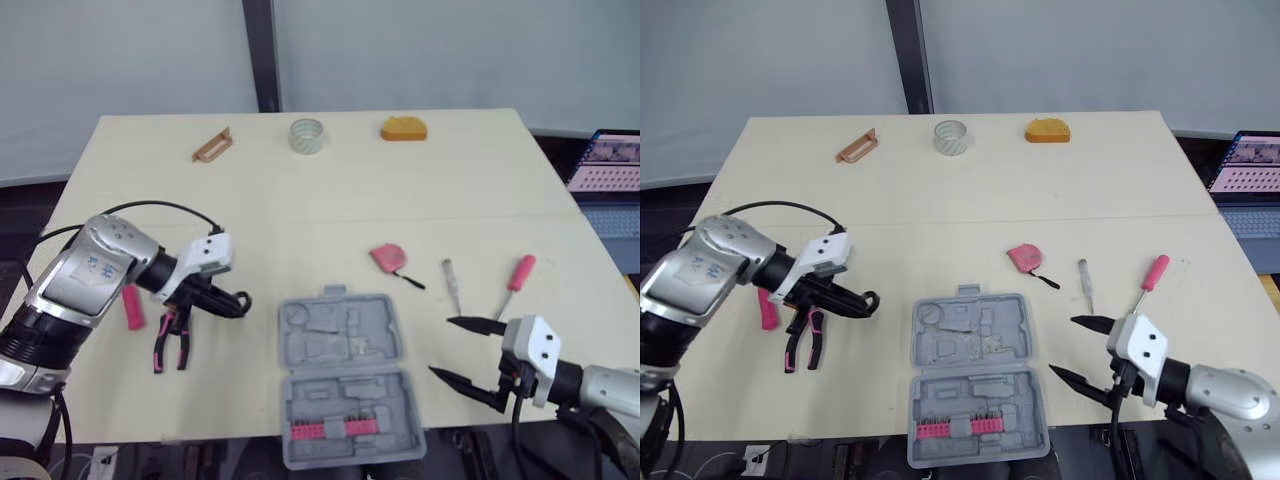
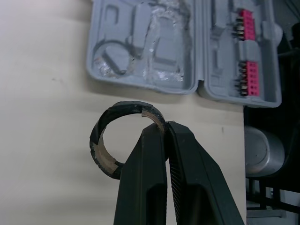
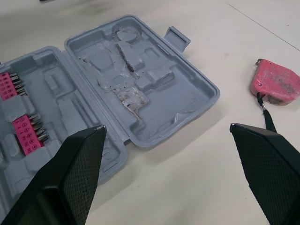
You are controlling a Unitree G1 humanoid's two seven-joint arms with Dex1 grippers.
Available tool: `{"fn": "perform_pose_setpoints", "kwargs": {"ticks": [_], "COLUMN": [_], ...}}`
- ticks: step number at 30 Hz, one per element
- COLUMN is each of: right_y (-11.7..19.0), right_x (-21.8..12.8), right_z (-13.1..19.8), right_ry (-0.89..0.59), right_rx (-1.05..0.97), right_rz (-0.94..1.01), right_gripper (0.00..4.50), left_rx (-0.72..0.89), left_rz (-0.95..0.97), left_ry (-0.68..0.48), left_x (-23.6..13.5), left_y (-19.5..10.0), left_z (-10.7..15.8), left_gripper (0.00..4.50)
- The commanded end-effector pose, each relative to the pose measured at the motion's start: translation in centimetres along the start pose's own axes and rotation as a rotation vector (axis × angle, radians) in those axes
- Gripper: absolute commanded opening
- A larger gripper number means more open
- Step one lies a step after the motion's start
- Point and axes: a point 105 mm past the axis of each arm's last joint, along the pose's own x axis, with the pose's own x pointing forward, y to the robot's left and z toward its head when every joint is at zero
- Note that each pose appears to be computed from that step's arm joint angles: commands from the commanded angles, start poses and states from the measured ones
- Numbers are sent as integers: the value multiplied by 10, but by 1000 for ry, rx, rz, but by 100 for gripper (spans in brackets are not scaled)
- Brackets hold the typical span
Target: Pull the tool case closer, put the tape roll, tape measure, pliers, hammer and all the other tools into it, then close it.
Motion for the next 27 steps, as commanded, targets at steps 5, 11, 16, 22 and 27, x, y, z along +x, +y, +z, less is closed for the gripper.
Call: {"fn": "perform_pose_setpoints", "kwargs": {"ticks": [5, 11, 16, 22, 27], "right_y": [7, 8, 8, 8, 10], "right_x": [3, 3, 2, 2, 3], "right_z": [9, 8, 8, 8, 8], "right_ry": [-41, -40, -35, -34, -37], "right_rx": [-28, -25, -22, -23, -18], "right_rz": [-10, -14, -14, -16, -24], "right_gripper": [450, 450, 450, 450, 450], "left_rx": [85, 103, 121, 125, 115], "left_rz": [-59, -87, -87, -79, -71], "left_ry": [4, 31, 6, 1, 3], "left_x": [11, 31, 48, 59, 63], "left_y": [2, 6, 12, 17, 21], "left_z": [22, 28, 36, 34, 30], "left_gripper": [6, 6, 6, 6, 6]}}
